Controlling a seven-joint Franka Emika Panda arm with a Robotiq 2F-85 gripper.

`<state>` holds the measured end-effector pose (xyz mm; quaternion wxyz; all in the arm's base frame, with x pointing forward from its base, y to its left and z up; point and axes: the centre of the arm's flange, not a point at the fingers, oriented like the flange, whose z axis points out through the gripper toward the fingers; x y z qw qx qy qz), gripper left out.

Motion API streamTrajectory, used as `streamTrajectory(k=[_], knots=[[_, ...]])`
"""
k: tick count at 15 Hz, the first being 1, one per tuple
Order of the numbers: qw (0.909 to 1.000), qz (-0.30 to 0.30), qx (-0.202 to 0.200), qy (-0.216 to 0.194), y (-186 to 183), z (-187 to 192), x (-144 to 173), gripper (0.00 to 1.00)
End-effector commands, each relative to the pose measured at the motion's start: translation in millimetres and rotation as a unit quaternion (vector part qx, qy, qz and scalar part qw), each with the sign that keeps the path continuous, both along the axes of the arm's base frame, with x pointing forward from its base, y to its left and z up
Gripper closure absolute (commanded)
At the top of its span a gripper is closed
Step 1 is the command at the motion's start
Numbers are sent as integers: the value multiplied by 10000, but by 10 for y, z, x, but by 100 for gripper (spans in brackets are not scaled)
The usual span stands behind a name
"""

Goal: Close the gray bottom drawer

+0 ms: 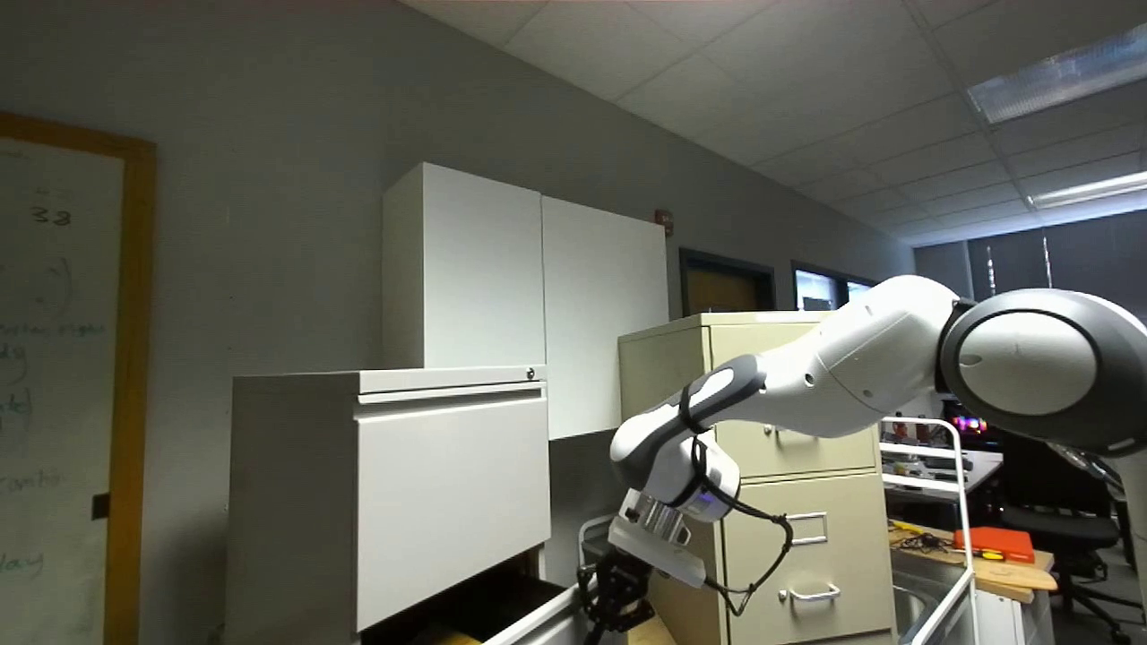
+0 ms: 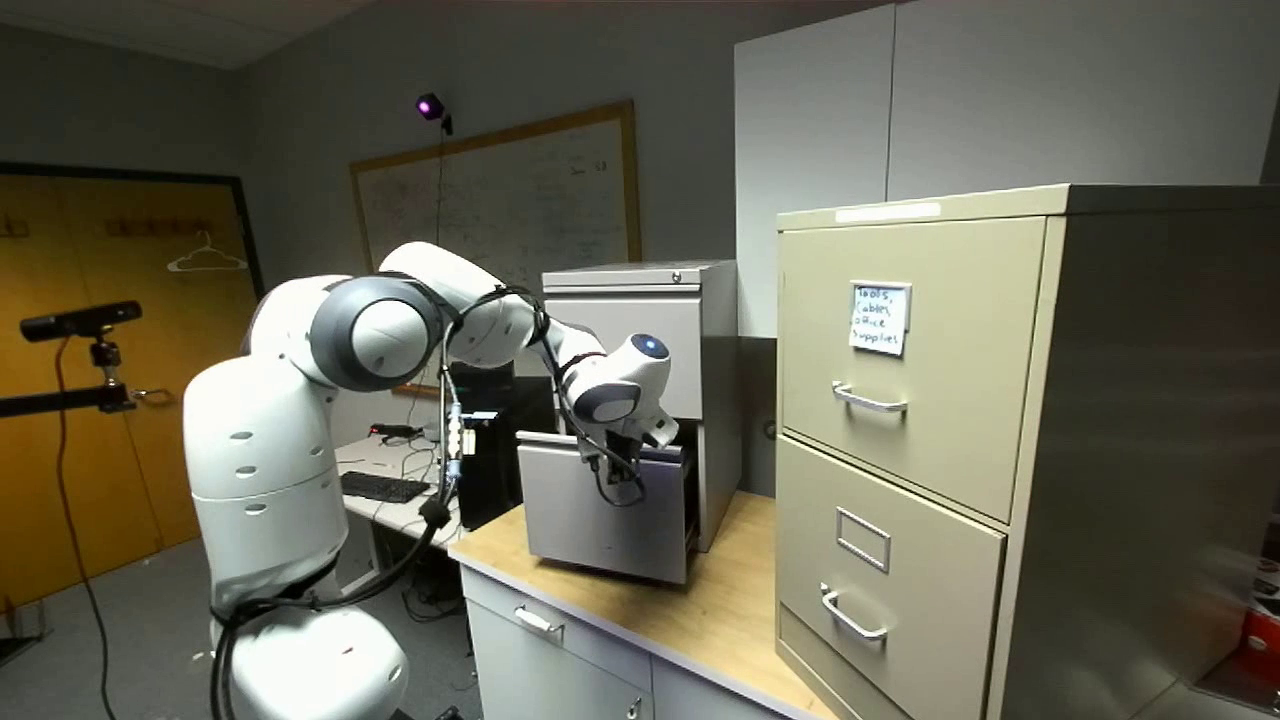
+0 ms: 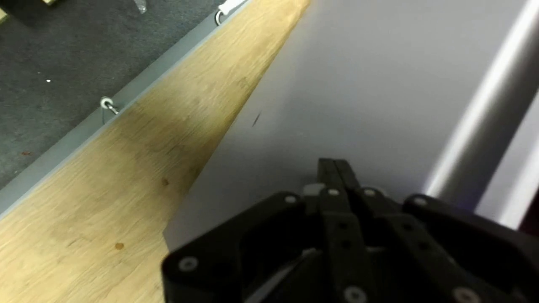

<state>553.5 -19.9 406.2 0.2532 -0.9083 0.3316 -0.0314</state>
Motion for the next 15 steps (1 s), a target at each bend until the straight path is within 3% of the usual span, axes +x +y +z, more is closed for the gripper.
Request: streamTrajectory(k=[1,7,15], knots=[[9989,-212,314,-267,270,217,281,100],[9942,-277,605,-843,568,696,469,100],[9936,-310,396,-1011,848,592,974,100]])
